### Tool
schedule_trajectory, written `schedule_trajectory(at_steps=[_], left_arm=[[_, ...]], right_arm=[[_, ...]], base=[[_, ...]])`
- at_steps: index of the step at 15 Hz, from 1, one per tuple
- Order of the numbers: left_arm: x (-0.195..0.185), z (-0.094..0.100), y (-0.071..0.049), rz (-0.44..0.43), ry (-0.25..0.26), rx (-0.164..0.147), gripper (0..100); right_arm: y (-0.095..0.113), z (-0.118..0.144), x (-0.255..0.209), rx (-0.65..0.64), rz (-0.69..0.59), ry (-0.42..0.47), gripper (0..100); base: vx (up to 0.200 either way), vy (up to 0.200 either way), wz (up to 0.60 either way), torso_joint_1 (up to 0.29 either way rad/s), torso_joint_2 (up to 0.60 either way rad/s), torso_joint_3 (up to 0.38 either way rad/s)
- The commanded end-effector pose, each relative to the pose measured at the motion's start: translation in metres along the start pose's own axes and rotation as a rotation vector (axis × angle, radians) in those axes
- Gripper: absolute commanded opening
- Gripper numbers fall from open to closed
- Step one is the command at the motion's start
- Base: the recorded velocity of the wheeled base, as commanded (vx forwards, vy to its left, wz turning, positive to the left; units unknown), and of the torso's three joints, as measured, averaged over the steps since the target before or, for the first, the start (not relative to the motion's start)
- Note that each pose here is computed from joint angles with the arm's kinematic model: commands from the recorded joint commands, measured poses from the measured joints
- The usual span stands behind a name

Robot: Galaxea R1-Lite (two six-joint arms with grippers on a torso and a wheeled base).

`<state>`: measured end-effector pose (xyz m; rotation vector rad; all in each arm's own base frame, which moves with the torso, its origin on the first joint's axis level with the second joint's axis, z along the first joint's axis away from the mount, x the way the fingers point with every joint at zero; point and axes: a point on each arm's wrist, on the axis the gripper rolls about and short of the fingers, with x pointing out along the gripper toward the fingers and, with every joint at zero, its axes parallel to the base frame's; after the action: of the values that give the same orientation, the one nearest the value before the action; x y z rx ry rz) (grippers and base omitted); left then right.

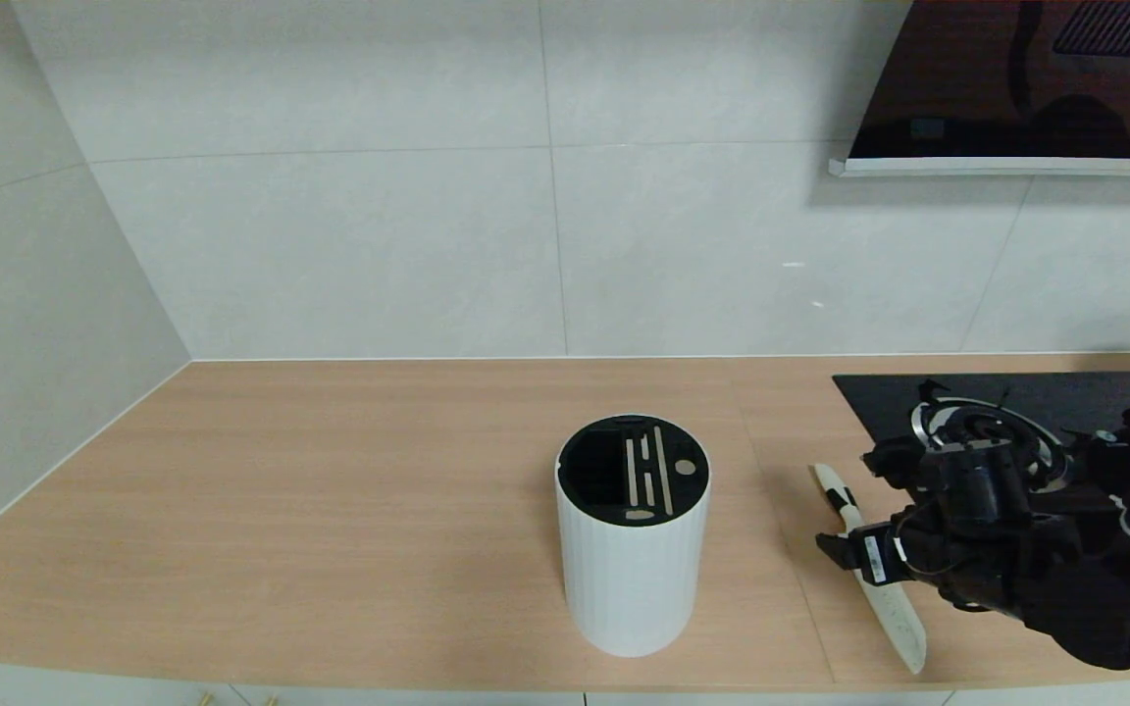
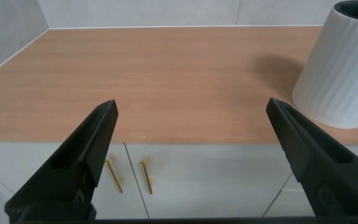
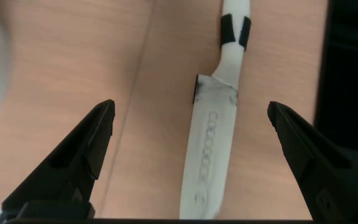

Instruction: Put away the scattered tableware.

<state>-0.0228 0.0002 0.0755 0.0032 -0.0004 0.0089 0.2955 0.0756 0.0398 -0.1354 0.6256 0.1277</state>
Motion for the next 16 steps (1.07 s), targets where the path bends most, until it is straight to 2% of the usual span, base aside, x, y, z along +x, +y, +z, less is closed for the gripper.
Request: schedule_trajectory(at_steps=[1,4,16], left_arm=[[0.000,0.000,0.000,0.000,0.000,0.000,100],[0.000,0.000,0.000,0.000,0.000,0.000,100],[0.000,0.000,0.000,0.000,0.000,0.000,100]], right_arm=[[-0.009,-0.018,0.027,0.015,-0.032,0.057,100],[-0.016,-0.022,0.040,0.034,-0.051,0.050,100],[-0.018,-0.028,0.056,0.059,-0.051,0.032,100]], base=[[0.000,0.000,0.00,0.000,0.00,0.000],[0.000,0.000,0.00,0.000,0.00,0.000],[0.000,0.000,0.00,0.000,0.00,0.000]])
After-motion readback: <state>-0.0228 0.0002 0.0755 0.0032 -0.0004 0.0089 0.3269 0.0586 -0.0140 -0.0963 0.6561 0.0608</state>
